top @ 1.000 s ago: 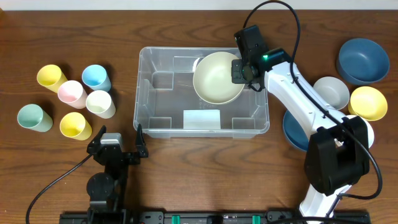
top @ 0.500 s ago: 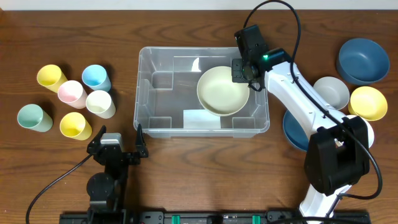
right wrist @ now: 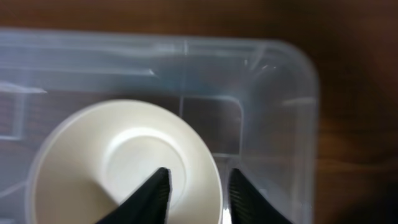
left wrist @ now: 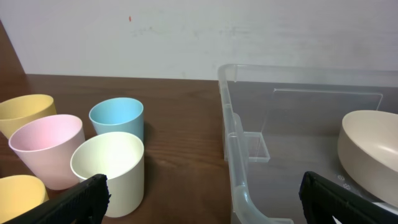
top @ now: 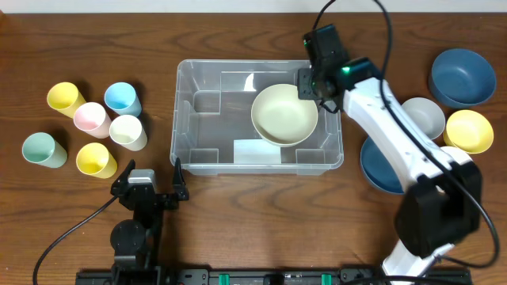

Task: Pack container
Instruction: 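Move the right gripper to the dark-blue bowl at back right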

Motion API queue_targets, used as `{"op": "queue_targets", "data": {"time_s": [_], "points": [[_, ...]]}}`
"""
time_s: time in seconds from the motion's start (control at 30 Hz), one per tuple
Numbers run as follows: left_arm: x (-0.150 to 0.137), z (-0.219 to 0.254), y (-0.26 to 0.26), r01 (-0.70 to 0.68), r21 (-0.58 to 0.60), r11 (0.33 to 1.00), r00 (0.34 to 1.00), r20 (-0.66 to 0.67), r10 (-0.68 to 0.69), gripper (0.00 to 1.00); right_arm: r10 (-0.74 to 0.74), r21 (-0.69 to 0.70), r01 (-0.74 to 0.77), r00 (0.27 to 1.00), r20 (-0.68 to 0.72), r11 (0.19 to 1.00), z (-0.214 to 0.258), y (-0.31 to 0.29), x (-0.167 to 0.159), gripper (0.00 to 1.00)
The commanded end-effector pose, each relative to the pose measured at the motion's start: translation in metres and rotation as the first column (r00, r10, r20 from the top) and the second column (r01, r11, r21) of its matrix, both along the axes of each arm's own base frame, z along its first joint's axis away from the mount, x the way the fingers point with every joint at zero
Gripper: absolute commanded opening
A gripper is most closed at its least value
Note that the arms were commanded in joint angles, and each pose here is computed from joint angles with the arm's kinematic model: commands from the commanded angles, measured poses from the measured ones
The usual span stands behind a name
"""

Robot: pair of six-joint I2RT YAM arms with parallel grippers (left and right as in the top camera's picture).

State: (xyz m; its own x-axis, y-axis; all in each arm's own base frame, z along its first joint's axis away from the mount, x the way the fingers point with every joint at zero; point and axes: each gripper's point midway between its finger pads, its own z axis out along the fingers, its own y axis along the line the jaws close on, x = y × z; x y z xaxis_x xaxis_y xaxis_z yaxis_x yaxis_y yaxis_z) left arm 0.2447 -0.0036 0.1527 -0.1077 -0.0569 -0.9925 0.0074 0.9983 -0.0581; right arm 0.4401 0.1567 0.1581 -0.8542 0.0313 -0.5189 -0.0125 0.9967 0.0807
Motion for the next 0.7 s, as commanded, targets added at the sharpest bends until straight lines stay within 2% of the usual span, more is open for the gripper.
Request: {"op": "queue_targets", "data": {"time_s": [0.0, 0.13, 0.23, 0.43, 0.57, 0.67], "points": [[-0.001, -0.016, 0.001, -0.005, 0.016, 1.0, 0.999, -0.047, 0.006, 0.98, -0.075, 0.057, 0.068, 0.987, 0.143, 0.996, 0.067, -0.027, 0.005, 0.39], [-0.001, -0.016, 0.001, -0.005, 0.016, 1.0, 0.999, -0.047, 0.006, 0.98, -0.199, 0.075, 0.188, 0.963, 0.18, 0.979, 0.092, -0.084, 0.005, 0.41], [-0.001, -0.016, 0.001, -0.005, 0.016, 1.0, 0.999, -0.047, 0.006, 0.98, -0.313, 0.075, 0.304, 0.937, 0.157, 0.95, 0.09, -0.133, 0.003, 0.4], [-0.001, -0.016, 0.001, -0.005, 0.016, 1.0, 0.999, -0.047, 0.006, 0.98, -0.557, 0.083, 0.552, 0.827, 0.075, 0.83, 0.069, -0.231, -0.007, 0.43], [-0.001, -0.016, 0.001, -0.005, 0.016, 1.0, 0.999, -0.047, 0.006, 0.98, -0.69, 0.104, 0.684, 0.723, 0.033, 0.722, 0.052, -0.283, -0.012, 0.5], [-0.001, -0.016, 0.001, -0.005, 0.016, 1.0, 0.999, -0.047, 0.006, 0.98, -0.732, 0.123, 0.726, 0.682, 0.002, 0.677, 0.036, -0.309, -0.012, 0.56]]}}
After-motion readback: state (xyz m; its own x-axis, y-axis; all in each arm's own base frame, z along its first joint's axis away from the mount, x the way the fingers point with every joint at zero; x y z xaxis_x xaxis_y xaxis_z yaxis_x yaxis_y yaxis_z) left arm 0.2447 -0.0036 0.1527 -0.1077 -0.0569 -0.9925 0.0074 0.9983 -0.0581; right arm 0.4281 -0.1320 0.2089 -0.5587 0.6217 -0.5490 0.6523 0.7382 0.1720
